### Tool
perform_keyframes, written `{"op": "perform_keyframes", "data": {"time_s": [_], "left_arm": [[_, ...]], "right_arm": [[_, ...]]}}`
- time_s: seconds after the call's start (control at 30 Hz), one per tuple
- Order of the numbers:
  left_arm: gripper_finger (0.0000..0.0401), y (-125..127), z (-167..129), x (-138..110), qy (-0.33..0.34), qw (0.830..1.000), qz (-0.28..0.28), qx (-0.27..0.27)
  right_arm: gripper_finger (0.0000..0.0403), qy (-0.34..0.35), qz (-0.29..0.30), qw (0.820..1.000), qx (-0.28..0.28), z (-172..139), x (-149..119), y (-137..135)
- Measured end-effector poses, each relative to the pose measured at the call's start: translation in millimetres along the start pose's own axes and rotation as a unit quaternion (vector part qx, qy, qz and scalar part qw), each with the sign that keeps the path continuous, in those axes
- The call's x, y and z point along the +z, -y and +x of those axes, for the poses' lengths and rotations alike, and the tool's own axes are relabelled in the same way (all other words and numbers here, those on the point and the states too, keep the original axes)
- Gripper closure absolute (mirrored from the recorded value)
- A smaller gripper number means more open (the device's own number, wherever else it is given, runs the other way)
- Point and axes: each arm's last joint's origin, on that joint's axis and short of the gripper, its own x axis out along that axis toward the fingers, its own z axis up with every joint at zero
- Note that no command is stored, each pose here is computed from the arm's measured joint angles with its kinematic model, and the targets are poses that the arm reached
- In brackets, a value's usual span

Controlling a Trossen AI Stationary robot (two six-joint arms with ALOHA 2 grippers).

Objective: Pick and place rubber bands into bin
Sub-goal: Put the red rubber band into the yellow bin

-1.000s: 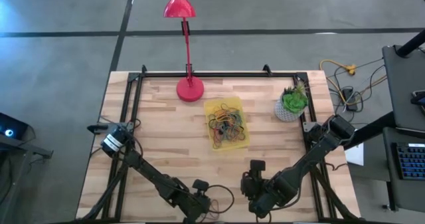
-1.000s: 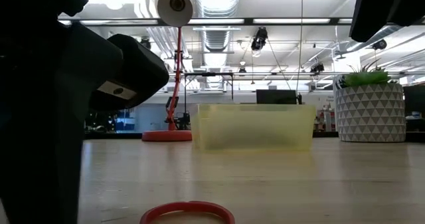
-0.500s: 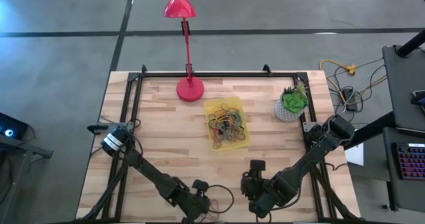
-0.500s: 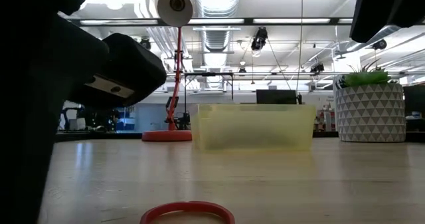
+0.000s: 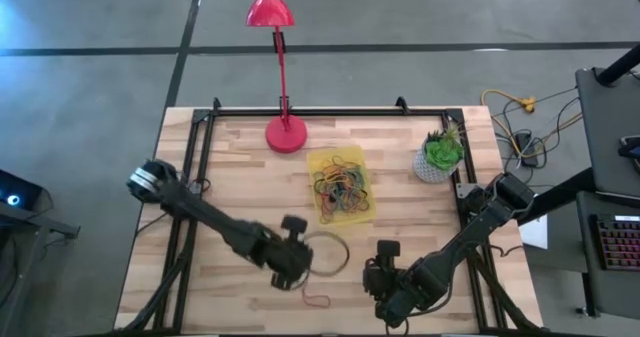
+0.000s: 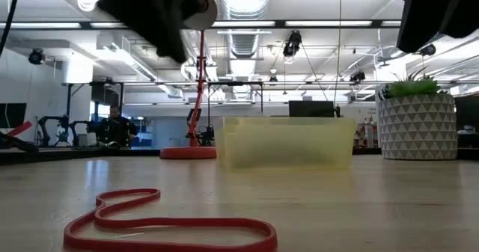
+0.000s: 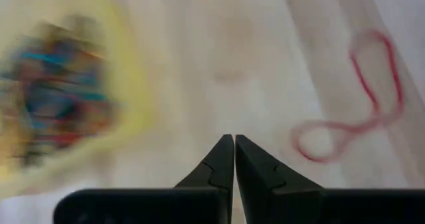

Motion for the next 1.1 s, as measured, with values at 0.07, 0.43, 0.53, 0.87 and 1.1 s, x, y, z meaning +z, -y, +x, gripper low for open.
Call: {"op": "perform_keyframes", "data": {"time_s": [0.07,0.43,0.53,0.87,1.1], "left_arm": [[0.0401,-15.3,-16.1,6.4,0.024,1.0,-0.015,0.011],[0.0385,28.9,8.2,9.4,0.042,0.981,0.063,-0.176],[0.0352,52.7,29.2,6.8,0.038,0.977,0.098,-0.187],[0.0211,74.1,62.9,1.3,0.016,0.976,0.114,-0.184],[0.0209,68.9,72.4,-3.4,0.005,0.981,0.114,-0.159]], "right_arm": [[0.0199,-0.005,0.005,1.0,-0.004,0.6,-1.4,0.9],[0.0199,-0.015,0.008,1.0,-0.011,1.4,-9.3,-0.5],[0.0199,-0.016,0.008,1.0,-0.014,3.8,-10.9,0.3],[0.0199,-0.021,0.005,1.0,-0.016,6.5,-13.7,0.8],[0.0199,-0.021,0.012,1.0,-0.016,6.9,-13.8,0.8]]}}
